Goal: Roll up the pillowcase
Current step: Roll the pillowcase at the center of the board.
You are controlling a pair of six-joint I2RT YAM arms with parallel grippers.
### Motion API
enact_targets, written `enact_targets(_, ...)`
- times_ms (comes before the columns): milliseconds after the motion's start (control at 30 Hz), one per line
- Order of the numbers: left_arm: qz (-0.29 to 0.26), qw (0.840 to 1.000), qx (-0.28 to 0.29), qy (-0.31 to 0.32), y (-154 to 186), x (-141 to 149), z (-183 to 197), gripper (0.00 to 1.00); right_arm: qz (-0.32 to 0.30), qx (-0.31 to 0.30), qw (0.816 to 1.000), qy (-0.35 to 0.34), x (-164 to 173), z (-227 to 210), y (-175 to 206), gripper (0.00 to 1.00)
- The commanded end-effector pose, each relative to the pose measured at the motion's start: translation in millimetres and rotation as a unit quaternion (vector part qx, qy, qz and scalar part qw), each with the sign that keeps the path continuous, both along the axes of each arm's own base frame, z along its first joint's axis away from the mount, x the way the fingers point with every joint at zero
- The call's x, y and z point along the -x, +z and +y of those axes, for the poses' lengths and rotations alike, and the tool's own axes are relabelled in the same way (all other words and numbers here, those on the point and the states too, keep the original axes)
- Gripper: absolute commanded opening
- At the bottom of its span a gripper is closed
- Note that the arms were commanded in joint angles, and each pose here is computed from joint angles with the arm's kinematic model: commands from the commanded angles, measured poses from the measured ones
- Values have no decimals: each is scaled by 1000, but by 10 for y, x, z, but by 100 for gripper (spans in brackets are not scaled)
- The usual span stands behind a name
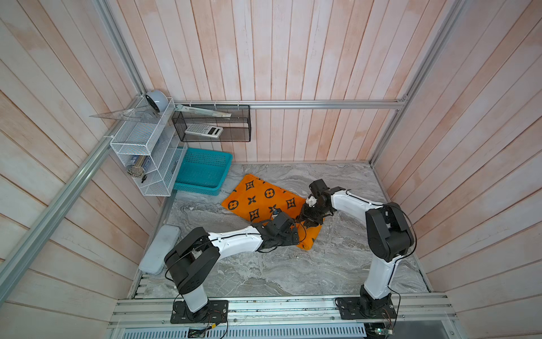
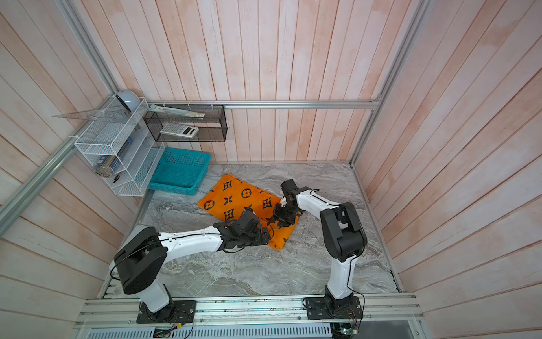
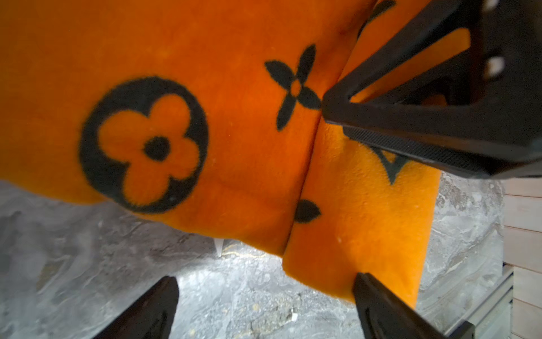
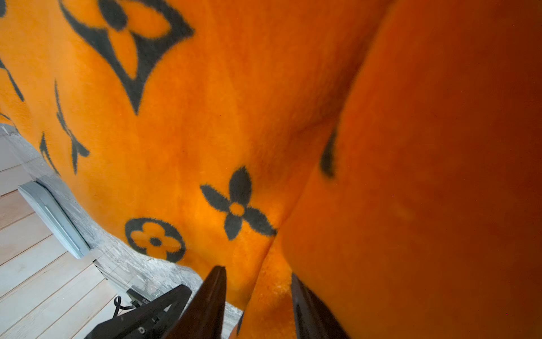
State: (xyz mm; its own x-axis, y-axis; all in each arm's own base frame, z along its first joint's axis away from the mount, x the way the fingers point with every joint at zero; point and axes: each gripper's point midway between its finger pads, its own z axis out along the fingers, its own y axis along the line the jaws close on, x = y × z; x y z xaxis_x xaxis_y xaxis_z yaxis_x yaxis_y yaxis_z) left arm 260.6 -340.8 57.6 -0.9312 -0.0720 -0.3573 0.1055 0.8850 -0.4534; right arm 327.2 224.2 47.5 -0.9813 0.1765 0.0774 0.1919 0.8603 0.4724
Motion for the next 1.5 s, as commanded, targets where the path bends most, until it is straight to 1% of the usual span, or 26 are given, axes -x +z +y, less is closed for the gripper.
enact_targets(0,-9,1000,13,20,19,-120,-86,99,2,-9,1000,-5,79,3,50,42)
enact_targets(133,-7,1000,8,28,-46,-153,-97,98,1,-14,1000,-5,135,-10,87,42)
enact_targets(200,1,1000,-6,27,-112,-153,-94,97,0,-20,1000,-4,157,-6,133,42)
enact_targets(267,16,999,-23,18,-216,-125,-102,96,-6,-37,999,-7,159,3,238,42)
enact_targets(333,25,999,-32,17,-287,-104,-92,95,-22,-64,998,-12,146,-6,425,42)
enact_targets(433,33,998,-49,18,-372,-69,-28,94,-55,-82,994,-37,136,-211,678,49)
enact_targets(467,33,998,-51,18,-381,-67,-14,94,-60,-76,994,-52,141,-345,691,52)
enact_targets(567,35,998,-55,15,-404,-48,6,94,-50,-72,992,-92,172,-711,577,54)
enact_targets(667,36,997,-60,13,-406,-39,21,94,-28,-73,992,-99,255,-880,414,55)
enact_targets(833,33,998,-60,16,-372,-41,41,94,-9,-80,992,-95,343,-839,188,57)
enact_targets(933,32,998,-57,15,-348,-44,28,94,-3,-82,992,-93,333,-782,41,58)
enact_targets(1067,35,998,-54,13,-348,-46,5,94,-2,-100,991,-91,274,-660,-114,57)
enact_targets(1133,36,998,-50,10,-329,-47,-19,94,-9,-112,989,-96,234,-620,-166,54)
enact_targets(1167,38,998,-50,9,-326,-43,-19,94,-7,-112,989,-99,234,-618,-201,49)
enact_targets(1233,38,998,-46,7,-294,-44,-20,94,-2,-112,989,-101,232,-614,-255,37)
enact_targets(1267,37,998,-43,9,-270,-55,-18,95,1,-107,989,-104,237,-631,-283,29)
enact_targets(1333,38,999,-29,13,-233,-75,-13,96,7,-99,989,-106,256,-653,-322,16)
enact_targets(1400,41,999,-15,22,-188,-110,10,97,12,-88,990,-106,292,-680,-340,7)
enact_targets(1433,42,999,-12,27,-173,-128,40,99,21,-73,991,-110,331,-734,-362,2)
enact_targets(1467,40,999,-10,31,-133,-147,72,99,31,-55,992,-114,382,-799,-379,0)
